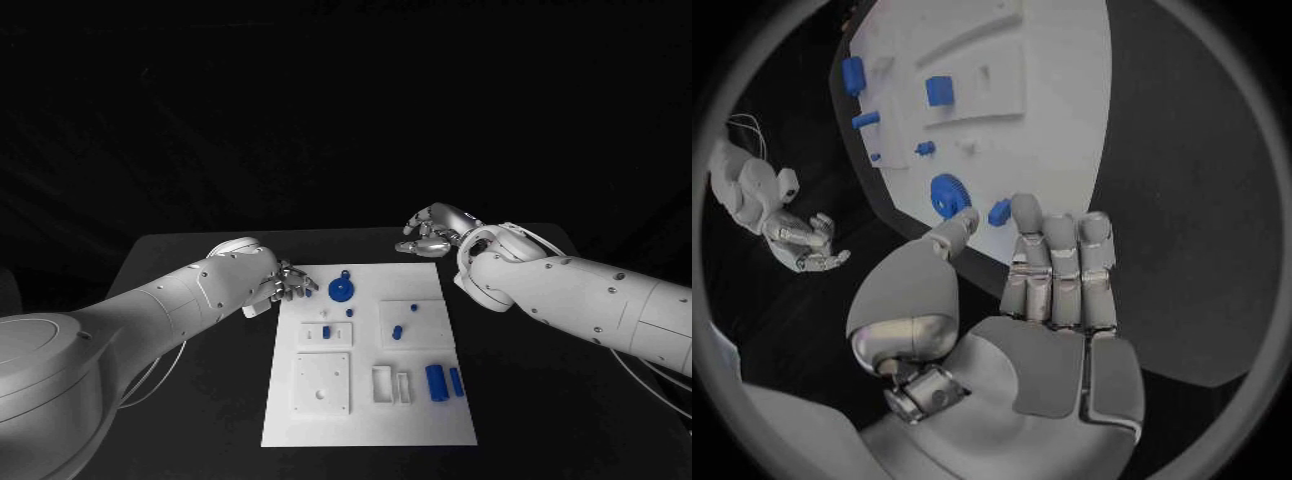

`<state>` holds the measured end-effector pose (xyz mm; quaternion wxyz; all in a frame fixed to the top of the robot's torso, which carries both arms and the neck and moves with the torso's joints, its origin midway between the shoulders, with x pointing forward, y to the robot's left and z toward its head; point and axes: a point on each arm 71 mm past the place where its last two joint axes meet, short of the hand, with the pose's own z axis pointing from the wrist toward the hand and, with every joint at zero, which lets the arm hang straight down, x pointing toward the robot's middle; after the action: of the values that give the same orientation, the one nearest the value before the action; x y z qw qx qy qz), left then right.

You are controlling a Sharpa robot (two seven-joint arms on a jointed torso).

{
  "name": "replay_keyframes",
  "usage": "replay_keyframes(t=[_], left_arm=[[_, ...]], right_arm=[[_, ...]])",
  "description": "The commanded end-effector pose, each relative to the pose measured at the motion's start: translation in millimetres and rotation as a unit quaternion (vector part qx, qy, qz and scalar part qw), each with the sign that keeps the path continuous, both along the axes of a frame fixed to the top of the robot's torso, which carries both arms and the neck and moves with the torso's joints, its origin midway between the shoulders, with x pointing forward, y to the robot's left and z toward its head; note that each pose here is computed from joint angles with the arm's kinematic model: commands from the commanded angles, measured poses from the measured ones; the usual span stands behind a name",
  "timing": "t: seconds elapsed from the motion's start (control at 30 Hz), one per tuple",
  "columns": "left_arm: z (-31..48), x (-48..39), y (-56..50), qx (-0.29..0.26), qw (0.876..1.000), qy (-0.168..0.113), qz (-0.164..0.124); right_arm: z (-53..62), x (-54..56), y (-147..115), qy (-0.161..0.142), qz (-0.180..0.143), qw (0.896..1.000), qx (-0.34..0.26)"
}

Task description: Assemble the parts on the task board

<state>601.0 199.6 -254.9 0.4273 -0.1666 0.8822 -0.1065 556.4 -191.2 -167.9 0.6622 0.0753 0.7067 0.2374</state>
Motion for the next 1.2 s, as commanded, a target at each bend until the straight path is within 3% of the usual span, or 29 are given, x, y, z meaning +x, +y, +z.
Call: replay_keyframes(t=[0.03, 1.2], left_arm=[[-5.2, -2.5, -3.9, -0.011, 1.000, 0.008, -0.007], [-7.9, -2.7, -5.9, -0.018, 1.000, 0.012, -0.010]], right_arm=[[0.8, -0.3, 2.1, -0.003, 0.005, 1.000, -0.003], [1.3, 0.3, 2.4, -0.002, 0.005, 1.000, -0.004]])
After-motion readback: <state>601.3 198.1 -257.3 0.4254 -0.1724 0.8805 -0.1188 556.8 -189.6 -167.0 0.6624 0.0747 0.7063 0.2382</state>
